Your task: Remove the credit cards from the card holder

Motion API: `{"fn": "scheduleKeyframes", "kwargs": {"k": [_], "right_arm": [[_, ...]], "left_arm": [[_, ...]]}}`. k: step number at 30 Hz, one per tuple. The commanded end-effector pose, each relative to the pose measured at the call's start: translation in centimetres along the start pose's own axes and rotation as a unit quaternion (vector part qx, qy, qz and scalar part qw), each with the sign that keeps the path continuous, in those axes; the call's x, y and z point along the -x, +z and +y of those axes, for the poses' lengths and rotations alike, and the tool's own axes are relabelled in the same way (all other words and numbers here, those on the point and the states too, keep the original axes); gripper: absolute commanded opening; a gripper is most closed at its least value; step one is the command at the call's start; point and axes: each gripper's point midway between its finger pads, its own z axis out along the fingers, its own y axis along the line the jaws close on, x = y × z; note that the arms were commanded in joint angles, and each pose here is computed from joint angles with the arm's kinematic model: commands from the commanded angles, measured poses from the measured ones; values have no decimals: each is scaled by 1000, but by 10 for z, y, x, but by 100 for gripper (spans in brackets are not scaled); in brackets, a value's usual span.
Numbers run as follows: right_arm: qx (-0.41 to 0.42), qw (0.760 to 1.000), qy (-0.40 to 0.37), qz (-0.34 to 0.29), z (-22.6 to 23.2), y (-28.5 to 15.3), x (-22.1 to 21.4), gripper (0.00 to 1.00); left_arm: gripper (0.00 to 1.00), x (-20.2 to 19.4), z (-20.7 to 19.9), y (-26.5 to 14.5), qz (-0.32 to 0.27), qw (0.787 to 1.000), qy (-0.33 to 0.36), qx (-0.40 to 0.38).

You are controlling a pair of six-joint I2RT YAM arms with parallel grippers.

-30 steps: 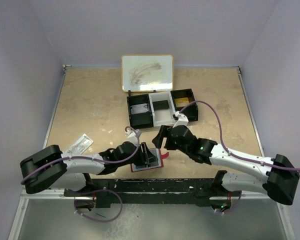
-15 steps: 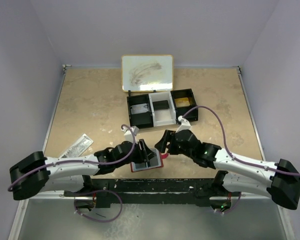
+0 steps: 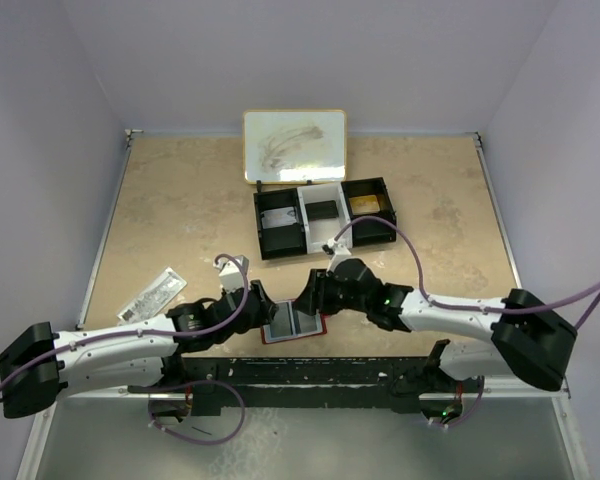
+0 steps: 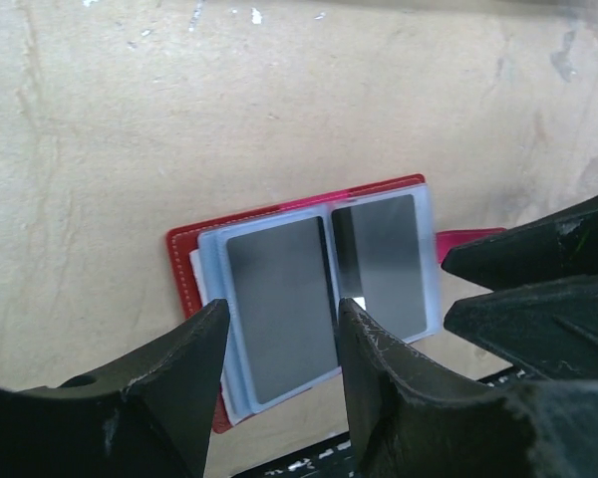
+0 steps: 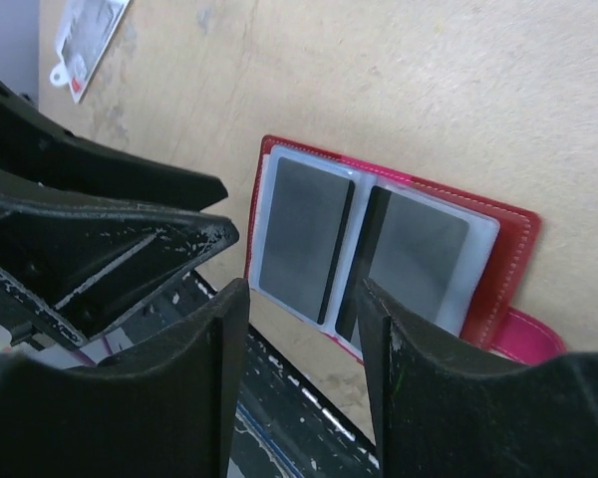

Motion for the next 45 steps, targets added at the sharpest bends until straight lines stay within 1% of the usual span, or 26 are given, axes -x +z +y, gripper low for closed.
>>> {"fn": "scheduleKeyframes", "kwargs": {"k": [1, 7, 13, 16, 19, 21, 24, 30, 38, 43, 45], "right_arm": [[82, 996, -23, 15, 33, 8, 0, 49], [88, 993, -44, 58, 39, 26, -19, 47], [83, 994, -40, 65, 35, 39, -26, 47], [60, 995, -37, 65, 25, 45, -29, 45], [32, 996, -23, 81, 10, 49, -39, 44], [12, 997, -10, 80, 0, 50, -42, 43], [4, 997, 12, 79, -7, 48, -47, 40], [9, 997, 38, 68, -12, 45, -51, 37], [-1, 996, 73, 55, -22, 44, -53, 33], [-5, 995, 74, 62, -26, 46, -58, 32], [2, 995, 75, 64, -25, 47, -60, 30]], "left_arm": [[46, 12, 5, -2, -27, 999, -14, 24], [45, 16, 13, -4, -39, 998, -21, 37], [45, 16, 13, -6, -38, 998, -23, 36], [45, 16, 13, -6, -38, 998, -24, 35], [44, 13, 9, -5, -31, 999, -23, 25], [44, 10, 5, -4, -22, 999, -18, 15], [44, 5, 1, -2, -10, 1000, -12, 6], [39, -8, -6, 6, 13, 1000, 0, -9], [33, -22, -1, 15, 41, 999, 19, 9], [31, -26, 3, 17, 43, 999, 20, 11], [30, -27, 4, 17, 46, 999, 22, 13]]}}
